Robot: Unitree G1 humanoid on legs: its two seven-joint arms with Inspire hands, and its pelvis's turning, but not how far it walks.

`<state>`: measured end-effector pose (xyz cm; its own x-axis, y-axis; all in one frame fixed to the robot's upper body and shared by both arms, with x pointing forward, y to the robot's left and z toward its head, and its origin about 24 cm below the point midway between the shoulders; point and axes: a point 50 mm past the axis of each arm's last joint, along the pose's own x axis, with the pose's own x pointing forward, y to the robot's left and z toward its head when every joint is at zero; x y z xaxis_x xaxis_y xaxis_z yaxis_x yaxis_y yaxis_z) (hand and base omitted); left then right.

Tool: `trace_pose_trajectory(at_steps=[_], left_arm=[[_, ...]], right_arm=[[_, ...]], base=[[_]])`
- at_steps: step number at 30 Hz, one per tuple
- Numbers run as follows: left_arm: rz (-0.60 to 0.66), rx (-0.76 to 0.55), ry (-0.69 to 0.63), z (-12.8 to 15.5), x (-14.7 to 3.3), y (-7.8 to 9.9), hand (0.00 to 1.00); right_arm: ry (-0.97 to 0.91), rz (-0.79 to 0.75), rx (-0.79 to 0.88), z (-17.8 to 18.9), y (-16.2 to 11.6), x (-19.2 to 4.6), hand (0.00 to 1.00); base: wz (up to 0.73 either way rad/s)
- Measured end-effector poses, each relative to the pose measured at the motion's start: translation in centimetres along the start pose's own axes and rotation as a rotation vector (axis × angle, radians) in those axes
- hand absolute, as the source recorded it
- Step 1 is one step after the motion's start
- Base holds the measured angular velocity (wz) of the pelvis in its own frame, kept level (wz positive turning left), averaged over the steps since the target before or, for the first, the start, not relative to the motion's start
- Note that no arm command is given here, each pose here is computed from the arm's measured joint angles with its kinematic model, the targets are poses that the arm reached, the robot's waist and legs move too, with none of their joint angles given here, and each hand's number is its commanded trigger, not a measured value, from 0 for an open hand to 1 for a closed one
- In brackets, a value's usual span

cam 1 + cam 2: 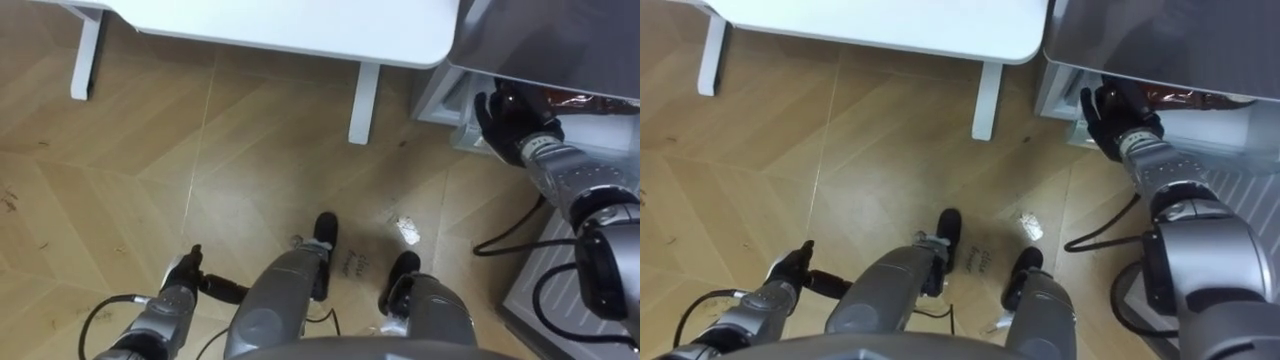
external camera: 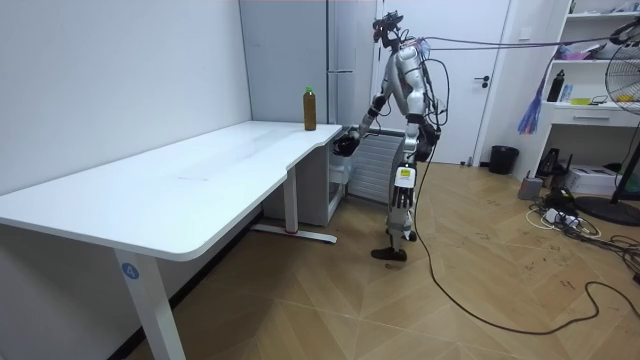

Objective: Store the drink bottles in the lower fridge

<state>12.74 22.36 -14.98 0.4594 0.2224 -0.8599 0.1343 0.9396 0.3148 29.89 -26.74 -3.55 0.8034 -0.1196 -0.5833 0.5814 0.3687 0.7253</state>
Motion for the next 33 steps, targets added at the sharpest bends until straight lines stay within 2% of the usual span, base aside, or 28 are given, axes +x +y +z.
trace_pose_trajectory(at_steps=[33], left_arm=[[0.009,0.008,-0.002,-0.15,-0.06,0.37,0.00]], right_arm=[[-0.034,-0.034,0.024,0.83,0.64,0.07,0.00]], base=[[0.00]])
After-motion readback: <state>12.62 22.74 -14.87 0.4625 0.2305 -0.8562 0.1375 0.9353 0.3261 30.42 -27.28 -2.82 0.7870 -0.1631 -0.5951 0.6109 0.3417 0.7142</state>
